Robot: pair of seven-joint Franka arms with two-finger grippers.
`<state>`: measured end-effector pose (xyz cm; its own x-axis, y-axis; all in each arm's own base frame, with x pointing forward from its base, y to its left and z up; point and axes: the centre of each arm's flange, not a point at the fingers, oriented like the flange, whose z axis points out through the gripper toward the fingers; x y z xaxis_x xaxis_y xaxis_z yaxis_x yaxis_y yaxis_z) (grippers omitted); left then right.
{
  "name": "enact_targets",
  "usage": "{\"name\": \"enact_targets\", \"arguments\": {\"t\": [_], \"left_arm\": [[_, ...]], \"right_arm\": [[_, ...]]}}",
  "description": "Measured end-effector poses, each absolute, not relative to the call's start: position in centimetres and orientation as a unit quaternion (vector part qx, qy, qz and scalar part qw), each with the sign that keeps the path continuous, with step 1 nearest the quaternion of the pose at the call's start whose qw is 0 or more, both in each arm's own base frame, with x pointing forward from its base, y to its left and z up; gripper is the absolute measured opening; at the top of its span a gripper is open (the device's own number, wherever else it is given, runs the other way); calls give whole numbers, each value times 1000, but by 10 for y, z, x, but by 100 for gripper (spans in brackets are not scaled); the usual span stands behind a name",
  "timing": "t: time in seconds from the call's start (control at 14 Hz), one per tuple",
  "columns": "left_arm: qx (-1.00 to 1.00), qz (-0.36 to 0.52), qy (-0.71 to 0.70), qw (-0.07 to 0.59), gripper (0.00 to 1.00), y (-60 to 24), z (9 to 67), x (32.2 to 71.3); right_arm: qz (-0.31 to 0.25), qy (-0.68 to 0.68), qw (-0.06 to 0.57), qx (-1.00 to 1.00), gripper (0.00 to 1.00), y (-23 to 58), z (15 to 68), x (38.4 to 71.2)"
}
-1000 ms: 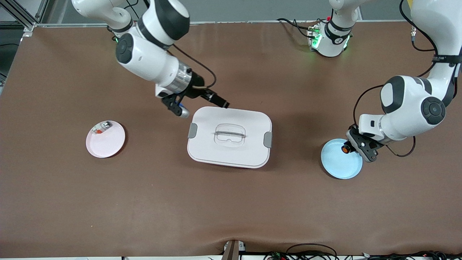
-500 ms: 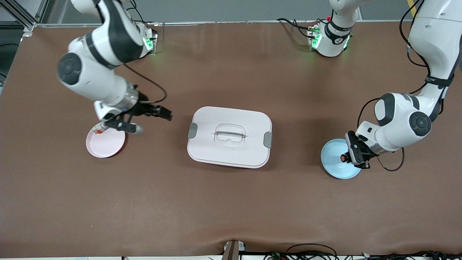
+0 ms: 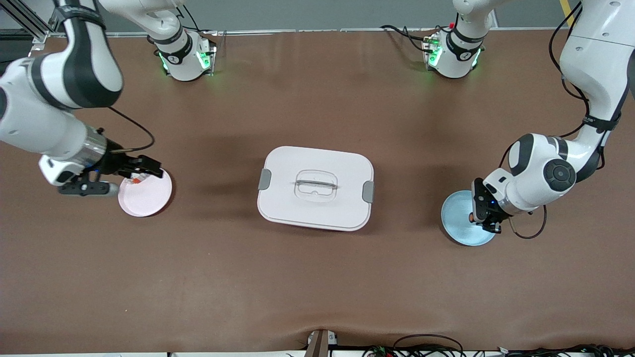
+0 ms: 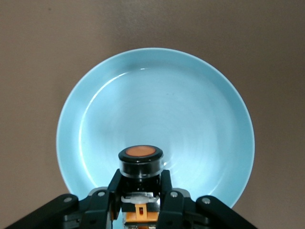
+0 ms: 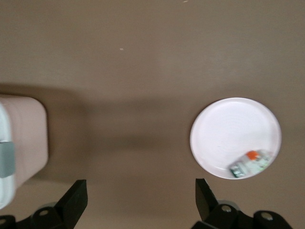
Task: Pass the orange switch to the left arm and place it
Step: 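Carry the switch to the blue plate while the right gripper withdraws, then lower the switch onto the blue plate and open the left gripper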
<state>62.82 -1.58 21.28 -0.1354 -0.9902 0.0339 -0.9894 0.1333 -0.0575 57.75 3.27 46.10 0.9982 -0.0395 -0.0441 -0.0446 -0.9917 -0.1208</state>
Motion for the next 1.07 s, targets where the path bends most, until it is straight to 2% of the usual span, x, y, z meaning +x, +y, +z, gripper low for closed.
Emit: {"name": "enact_targets", "arguments": {"t": [0.64, 0.79, 1.07], "left_arm": [[-657, -37, 753, -5, 34, -20, 192, 626], [-666, -38, 745, -7, 48, -18, 192, 627], [-711, -43, 702, -4, 88, -13, 198, 632]], "right_arm": [[29, 13, 22, -999, 100, 5, 551, 523], [33, 16, 16, -999, 100, -1, 566, 518], [28, 13, 5, -1000, 100, -4, 592, 516]]}}
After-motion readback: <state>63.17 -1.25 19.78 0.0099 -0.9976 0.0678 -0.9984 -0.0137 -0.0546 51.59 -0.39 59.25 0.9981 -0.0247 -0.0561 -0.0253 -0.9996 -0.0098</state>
